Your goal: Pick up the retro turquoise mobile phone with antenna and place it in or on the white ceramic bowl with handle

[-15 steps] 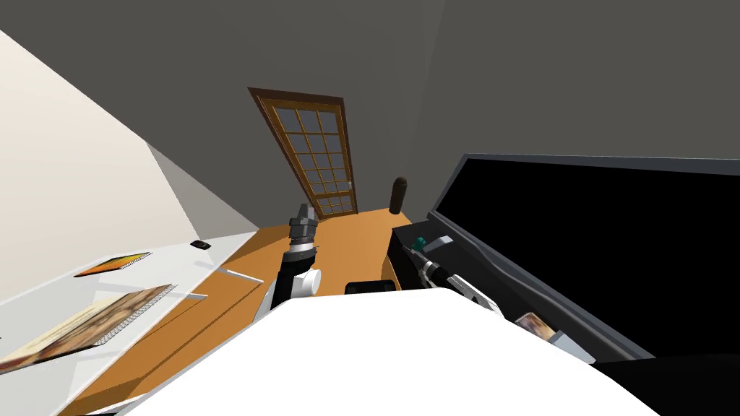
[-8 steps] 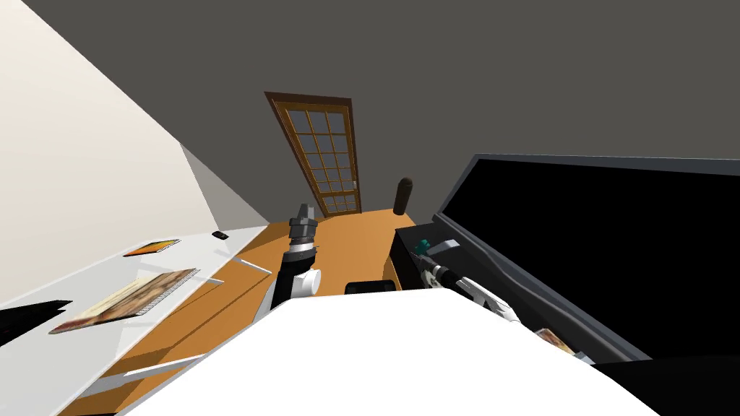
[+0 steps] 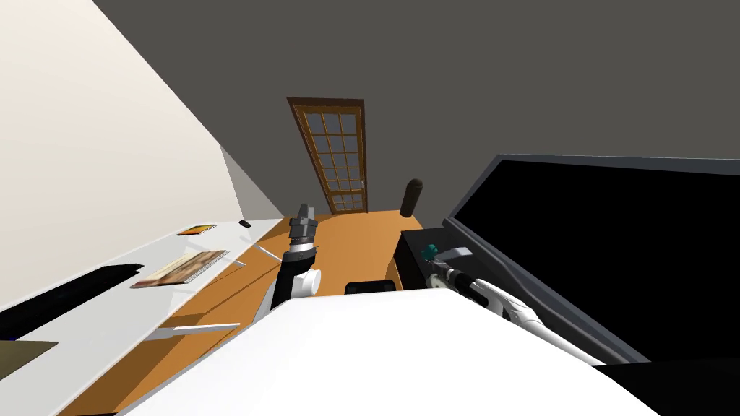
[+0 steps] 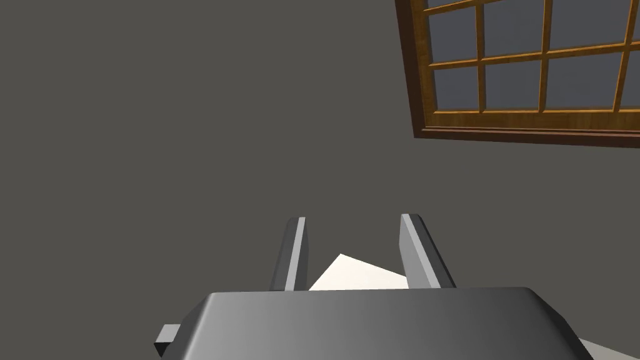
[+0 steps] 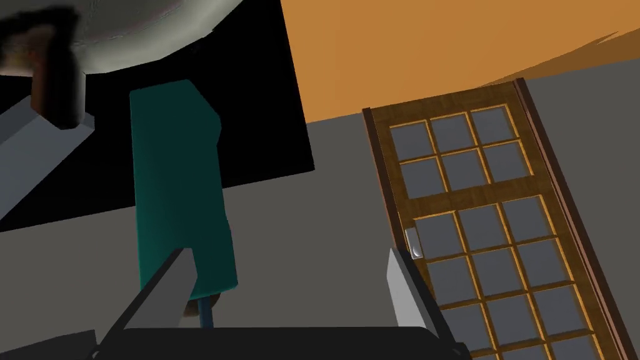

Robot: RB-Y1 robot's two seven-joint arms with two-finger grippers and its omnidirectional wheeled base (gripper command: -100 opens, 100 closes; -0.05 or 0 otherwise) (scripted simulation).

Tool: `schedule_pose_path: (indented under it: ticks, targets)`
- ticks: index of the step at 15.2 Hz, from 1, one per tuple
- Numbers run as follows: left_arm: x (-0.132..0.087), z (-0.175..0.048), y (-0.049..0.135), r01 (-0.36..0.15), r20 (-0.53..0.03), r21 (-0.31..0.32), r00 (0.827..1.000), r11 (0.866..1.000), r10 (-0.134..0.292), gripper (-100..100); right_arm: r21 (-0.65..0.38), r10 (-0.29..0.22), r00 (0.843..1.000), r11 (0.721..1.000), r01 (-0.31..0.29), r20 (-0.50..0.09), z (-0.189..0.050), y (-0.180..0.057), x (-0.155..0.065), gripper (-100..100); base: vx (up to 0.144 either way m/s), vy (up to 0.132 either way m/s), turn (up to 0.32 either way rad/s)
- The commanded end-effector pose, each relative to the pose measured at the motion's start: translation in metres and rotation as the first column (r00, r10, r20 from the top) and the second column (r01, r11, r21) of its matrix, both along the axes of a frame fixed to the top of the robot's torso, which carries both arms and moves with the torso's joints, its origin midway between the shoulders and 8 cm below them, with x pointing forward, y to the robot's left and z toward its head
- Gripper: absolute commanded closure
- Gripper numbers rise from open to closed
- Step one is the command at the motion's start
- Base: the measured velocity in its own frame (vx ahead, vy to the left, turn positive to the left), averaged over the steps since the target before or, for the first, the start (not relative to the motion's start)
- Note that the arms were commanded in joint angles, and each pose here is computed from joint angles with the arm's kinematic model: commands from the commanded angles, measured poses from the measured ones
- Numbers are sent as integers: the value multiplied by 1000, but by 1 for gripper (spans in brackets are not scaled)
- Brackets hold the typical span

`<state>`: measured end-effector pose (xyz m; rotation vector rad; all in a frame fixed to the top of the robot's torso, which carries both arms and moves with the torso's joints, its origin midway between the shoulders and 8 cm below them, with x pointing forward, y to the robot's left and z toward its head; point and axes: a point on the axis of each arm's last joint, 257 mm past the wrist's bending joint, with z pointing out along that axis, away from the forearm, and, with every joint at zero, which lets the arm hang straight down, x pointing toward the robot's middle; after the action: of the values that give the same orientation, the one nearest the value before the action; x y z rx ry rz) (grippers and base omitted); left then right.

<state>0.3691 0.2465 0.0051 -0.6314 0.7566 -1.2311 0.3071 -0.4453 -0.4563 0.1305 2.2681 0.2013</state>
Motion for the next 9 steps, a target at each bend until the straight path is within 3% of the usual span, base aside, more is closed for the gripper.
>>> schedule_pose_path:
  ticks: [1, 4, 7, 9]
  targets:
    - [0, 0, 0, 0, 0, 0, 1000, 1000, 0, 0, -46, -2, 1000, 999, 1, -19, -2, -21, -6, -100, -3, -15, 158]
    - [0, 0, 0, 0, 0, 0, 1000, 1000, 0, 0, -171, -10, 998, 985, -2, -67, -3, -75, -22, -100, -3, -8, 267]
    - [0, 0, 0, 0, 0, 0, 1000, 1000, 0, 0, -203, -14, 997, 979, -3, -79, -2, -89, -26, -100, 0, -7, 178]
    - [0, 0, 0, 0, 0, 0, 1000, 1000, 0, 0, -255, -21, 995, 967, -4, -97, 1, -114, -32, -100, 3, 1, 188]
